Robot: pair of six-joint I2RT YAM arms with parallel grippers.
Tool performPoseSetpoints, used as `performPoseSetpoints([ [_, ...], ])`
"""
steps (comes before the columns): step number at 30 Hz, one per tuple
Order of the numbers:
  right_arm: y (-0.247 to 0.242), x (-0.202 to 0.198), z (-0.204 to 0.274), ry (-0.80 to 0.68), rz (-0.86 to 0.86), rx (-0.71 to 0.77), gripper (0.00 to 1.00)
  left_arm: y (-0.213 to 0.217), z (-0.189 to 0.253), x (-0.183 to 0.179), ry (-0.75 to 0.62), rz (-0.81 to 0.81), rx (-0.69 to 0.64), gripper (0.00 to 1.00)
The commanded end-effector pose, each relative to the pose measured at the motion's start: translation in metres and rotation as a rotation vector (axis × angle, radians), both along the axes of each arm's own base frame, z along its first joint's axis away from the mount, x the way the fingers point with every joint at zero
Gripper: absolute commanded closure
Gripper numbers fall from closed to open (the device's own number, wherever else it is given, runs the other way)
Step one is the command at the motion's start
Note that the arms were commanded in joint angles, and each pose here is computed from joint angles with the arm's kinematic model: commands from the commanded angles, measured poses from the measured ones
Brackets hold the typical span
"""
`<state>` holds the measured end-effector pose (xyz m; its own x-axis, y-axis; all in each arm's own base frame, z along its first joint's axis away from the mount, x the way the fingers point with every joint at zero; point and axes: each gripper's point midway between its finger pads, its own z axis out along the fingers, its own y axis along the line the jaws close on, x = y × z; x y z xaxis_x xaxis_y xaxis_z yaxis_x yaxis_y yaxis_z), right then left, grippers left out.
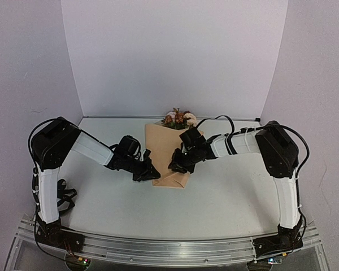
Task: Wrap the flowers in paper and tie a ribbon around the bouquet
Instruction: Press the fold line of the folded wrapping paper.
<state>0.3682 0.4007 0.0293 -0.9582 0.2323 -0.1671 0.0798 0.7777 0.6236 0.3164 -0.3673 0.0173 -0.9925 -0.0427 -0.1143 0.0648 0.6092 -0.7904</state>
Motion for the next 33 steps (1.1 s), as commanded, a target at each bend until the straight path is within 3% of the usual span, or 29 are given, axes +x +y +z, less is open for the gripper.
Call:
performPoseSetpoints([
  [1,0.016,-0.001,0.004,-0.002,-0.009,0.08,0.81,0.003,0.004,-0.002,-0.013,0.004,0.015,0.92],
  [20,0.006,-0.003,-0.021,0.003,-0.026,0.023,0.82,0.026,0.001,-0.037,0.036,-0.042,0.058,0.92],
  [33,0.021,-0.002,0.013,-0.036,0.035,0.058,0.8,0.031,-0.006,-0.04,0.051,-0.031,0.082,0.92],
])
